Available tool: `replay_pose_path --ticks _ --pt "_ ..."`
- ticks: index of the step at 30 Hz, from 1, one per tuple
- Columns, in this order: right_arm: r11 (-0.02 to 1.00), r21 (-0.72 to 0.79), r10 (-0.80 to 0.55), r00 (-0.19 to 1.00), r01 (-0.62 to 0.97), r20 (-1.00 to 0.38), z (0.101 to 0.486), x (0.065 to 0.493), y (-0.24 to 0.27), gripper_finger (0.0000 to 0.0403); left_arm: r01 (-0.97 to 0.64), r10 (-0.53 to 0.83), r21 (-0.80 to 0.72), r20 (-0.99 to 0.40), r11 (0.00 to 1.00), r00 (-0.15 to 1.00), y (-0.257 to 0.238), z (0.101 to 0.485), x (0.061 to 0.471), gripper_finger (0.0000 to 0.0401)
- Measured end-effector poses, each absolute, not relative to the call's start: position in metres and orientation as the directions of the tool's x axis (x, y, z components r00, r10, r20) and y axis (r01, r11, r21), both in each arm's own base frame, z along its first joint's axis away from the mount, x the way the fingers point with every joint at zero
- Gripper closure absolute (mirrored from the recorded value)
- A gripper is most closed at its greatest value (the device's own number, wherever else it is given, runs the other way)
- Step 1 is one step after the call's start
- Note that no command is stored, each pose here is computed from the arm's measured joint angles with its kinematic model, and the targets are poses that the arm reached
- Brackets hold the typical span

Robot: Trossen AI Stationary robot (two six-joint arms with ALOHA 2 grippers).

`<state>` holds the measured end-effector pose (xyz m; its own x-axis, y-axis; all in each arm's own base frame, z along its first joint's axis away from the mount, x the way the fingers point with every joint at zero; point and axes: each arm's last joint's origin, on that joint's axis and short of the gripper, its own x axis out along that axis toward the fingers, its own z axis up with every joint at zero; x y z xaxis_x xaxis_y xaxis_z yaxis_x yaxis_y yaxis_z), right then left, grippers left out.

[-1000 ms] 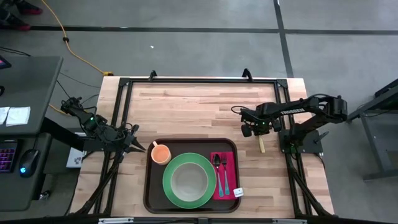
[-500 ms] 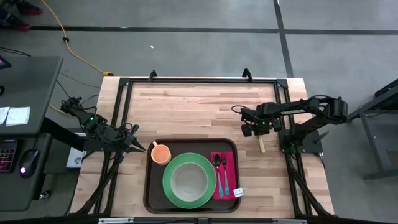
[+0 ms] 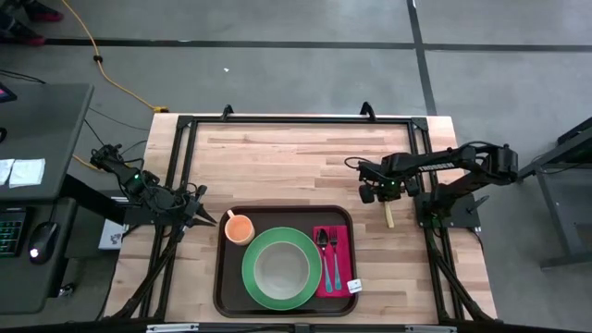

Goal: Set up tray
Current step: Put the knife on the top of the table napkin to the right of the blue fork on the brown serving tray

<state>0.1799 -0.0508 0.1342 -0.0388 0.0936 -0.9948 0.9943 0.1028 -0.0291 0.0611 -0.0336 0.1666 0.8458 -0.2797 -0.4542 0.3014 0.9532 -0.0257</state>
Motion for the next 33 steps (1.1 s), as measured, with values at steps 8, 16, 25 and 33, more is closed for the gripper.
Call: replay_pose_path --ticks 8,16,25,33 --pt "0.11 -0.03 0.093 -0.041 0.993 -0.995 0.135 0.183 -0.04 0.0373 0.302 -0.28 -0.026 -0.454 0.953 0.846 -0.034 0.167 0.061 0.0329" --pt "0.106 -0.034 0.094 -0.044 0.994 -0.995 0.135 0.185 -0.032 0.0372 0.301 -0.28 -0.028 -0.454 0.953 0.846 -0.034 0.167 0.061 0.0329" --pt "0.106 -0.037 0.103 -0.048 0.994 -0.994 0.135 0.185 -0.028 0.0376 0.301 -0.281 -0.029 -0.454 0.953 0.846 -0.034 0.167 0.061 0.0329" --pt "0.105 -0.051 0.106 -0.062 0.993 -0.992 0.139 0.181 -0.027 0.0372 0.301 -0.281 -0.029 -0.454 0.953 0.846 -0.034 0.167 0.061 0.0329"
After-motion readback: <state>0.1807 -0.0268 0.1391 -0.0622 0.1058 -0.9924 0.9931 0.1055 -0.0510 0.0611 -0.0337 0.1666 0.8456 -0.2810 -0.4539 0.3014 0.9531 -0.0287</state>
